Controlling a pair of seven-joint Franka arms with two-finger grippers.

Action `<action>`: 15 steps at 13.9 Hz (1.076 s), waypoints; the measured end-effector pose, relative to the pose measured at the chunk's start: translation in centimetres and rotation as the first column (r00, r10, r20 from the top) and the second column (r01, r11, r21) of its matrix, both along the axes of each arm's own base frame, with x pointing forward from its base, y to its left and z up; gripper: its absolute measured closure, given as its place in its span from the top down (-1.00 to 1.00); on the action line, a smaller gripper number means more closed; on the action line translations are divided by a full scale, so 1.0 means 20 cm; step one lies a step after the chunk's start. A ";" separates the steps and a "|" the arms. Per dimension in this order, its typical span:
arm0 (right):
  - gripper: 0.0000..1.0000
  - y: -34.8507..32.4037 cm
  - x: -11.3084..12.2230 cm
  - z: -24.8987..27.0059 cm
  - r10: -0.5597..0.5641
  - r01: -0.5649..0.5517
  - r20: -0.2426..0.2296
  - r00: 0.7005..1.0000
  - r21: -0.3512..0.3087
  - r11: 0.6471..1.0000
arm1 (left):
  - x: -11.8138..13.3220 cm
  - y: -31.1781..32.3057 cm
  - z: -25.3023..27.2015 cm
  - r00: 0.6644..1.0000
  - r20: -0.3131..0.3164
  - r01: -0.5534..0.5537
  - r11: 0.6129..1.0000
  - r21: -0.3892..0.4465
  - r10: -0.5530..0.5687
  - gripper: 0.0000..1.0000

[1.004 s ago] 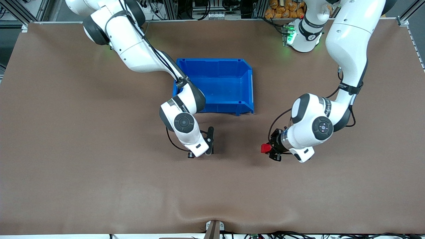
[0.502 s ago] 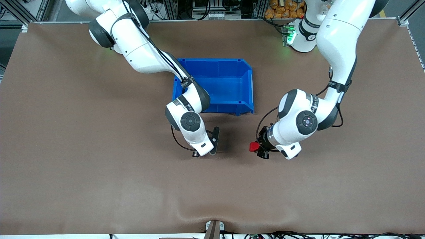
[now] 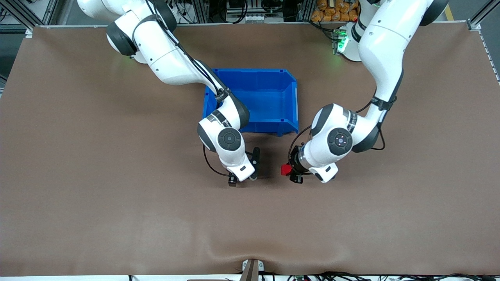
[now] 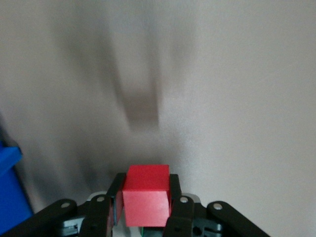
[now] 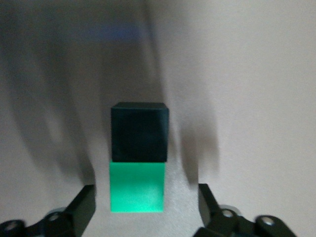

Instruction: Attach green and red cubes to black cube

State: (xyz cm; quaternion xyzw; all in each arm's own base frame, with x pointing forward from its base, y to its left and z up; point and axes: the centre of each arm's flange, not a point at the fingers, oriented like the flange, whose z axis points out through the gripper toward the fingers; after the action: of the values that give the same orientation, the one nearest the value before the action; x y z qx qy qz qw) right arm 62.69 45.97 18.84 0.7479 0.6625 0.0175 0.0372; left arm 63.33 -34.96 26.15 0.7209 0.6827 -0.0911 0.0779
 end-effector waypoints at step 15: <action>1.00 -1.44 0.49 1.03 -0.423 0.420 -0.051 0.904 -0.072 0.905 | 0.00 -0.48 -0.31 0.998 0.055 0.044 0.998 -0.054 -0.041 -0.22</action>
State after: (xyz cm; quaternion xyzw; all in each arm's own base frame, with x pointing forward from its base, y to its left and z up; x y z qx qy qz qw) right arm 72.43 17.14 39.45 0.8722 0.4863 -0.0350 0.0405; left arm 63.34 -44.48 19.99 0.7349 0.6622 -0.0917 0.1142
